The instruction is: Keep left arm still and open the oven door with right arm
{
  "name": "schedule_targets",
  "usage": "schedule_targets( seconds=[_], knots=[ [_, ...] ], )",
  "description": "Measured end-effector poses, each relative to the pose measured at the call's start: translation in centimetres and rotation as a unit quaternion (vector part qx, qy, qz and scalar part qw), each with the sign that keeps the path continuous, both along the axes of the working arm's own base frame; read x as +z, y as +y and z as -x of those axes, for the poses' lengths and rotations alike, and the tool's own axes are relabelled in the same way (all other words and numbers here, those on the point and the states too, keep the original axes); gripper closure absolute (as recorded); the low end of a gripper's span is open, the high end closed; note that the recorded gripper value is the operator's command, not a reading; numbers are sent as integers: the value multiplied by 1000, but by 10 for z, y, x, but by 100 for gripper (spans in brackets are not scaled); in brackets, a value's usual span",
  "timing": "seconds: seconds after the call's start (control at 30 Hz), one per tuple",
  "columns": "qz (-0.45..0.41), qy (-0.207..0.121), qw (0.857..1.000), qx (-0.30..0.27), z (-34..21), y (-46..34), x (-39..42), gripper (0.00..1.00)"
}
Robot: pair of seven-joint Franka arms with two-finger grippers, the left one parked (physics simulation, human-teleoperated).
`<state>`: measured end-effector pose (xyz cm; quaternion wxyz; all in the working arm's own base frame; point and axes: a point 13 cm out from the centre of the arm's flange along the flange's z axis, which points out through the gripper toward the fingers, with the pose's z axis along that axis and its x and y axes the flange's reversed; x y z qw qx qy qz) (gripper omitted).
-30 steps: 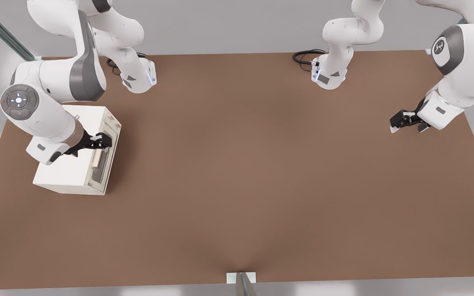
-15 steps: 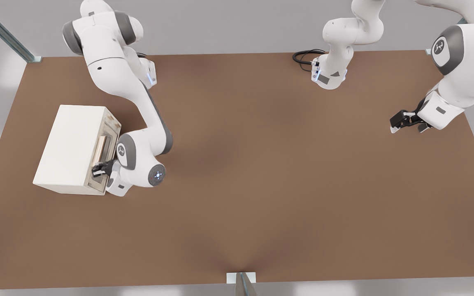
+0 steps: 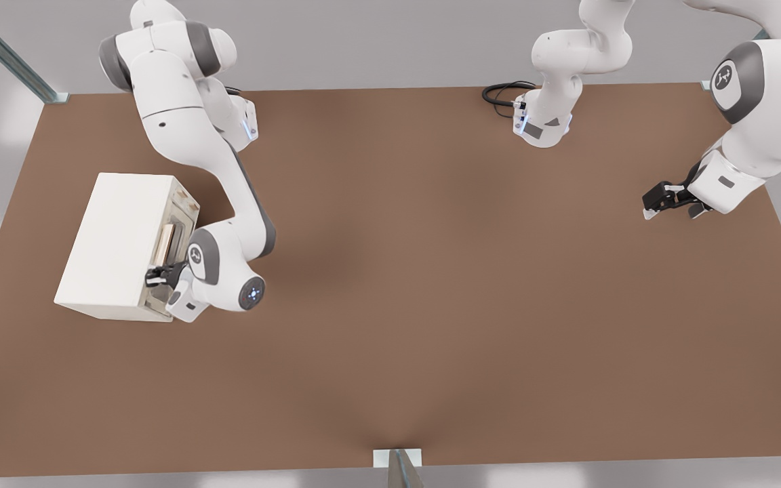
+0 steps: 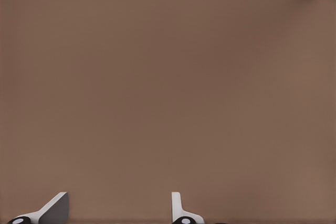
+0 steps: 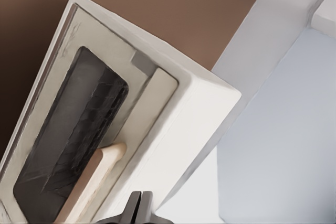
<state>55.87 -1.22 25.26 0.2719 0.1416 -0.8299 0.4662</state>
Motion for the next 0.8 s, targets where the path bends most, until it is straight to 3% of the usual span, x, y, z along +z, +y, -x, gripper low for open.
schedule_targets(
  seconds=[0.1, 0.3, 0.8],
  knots=[
    [0, 5, 1000, 1, 29, -10, -3, 100],
    [-4, -28, 1000, 2, 24, -15, -15, 100],
    [7, -46, 999, -10, 38, -18, -40, 100]
  ],
)
